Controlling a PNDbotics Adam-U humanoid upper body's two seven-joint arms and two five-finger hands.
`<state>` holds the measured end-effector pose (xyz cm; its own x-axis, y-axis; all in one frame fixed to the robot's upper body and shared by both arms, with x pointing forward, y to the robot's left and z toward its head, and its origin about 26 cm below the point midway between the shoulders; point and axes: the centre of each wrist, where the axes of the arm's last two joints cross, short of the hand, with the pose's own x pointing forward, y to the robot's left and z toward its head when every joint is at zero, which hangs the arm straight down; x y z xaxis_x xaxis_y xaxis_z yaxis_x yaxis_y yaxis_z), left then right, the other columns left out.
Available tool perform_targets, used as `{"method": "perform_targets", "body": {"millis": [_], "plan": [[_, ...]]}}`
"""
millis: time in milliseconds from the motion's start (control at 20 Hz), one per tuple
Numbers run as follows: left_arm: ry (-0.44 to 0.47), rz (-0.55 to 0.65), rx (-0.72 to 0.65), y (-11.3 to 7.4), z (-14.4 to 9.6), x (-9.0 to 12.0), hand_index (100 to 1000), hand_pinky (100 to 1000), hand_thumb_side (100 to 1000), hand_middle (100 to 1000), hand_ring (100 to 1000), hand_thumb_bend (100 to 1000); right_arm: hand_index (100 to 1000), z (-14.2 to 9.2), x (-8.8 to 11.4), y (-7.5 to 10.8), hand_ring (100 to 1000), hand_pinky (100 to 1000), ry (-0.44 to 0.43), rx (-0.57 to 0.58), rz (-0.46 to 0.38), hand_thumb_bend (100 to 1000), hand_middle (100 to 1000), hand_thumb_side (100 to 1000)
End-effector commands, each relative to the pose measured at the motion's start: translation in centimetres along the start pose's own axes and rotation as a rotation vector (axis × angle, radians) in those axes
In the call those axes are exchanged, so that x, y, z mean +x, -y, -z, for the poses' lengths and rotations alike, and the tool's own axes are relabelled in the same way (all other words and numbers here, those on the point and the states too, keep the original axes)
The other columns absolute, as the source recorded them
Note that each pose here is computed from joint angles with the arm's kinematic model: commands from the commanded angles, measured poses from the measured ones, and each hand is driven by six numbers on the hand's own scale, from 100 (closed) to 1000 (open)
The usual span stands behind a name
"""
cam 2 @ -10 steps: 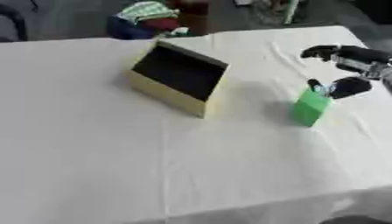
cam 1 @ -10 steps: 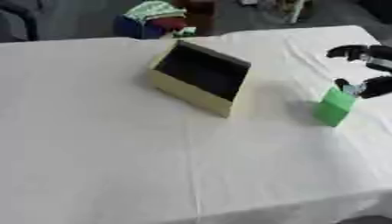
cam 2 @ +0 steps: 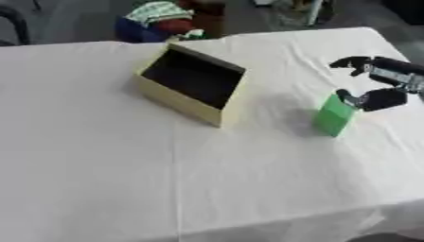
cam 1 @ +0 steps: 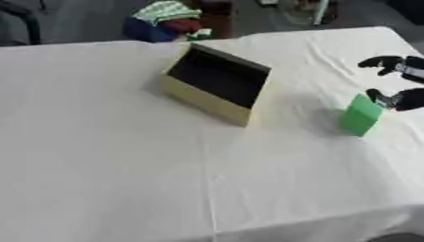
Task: Pick up objects on the table and place them in the box.
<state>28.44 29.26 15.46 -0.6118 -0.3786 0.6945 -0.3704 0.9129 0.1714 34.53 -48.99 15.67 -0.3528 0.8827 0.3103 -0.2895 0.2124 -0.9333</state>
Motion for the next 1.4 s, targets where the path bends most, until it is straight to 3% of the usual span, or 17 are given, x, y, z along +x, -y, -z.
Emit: {"method": "perform_targets", "body": {"millis": [50, 600, 950, 1250, 1400], "plan": [[0.024, 0.013, -0.005, -0.5, 0.4, 0.3, 611, 620, 694, 453, 460, 100, 1000, -0.8, 0.3, 2.0, 1000, 870, 0.009, -0.022, -0.015, 100, 951, 546], [0.022, 0.015, -0.009, -0.5, 0.4, 0.3, 613, 621, 696, 454, 461, 100, 1000, -0.7, 0.2, 0.7, 1000, 861, 0.006, 0.055, 0.033, 100, 926, 648], [0.021, 0.015, -0.012, -0.5, 0.4, 0.2, 613, 622, 696, 454, 462, 100, 1000, -0.4, 0.3, 0.2, 1000, 873, -0.019, 0.116, -0.003, 100, 948, 698], [0.020, 0.016, -0.013, -0.5, 0.4, 0.2, 614, 622, 697, 454, 462, 100, 1000, 0.0, 0.3, -0.3, 1000, 876, -0.056, 0.150, -0.059, 100, 956, 681], [0.020, 0.015, -0.014, -0.5, 0.4, 0.2, 614, 623, 696, 454, 462, 100, 1000, 0.1, 0.2, -0.5, 993, 874, -0.069, 0.146, -0.085, 100, 962, 616]]}}
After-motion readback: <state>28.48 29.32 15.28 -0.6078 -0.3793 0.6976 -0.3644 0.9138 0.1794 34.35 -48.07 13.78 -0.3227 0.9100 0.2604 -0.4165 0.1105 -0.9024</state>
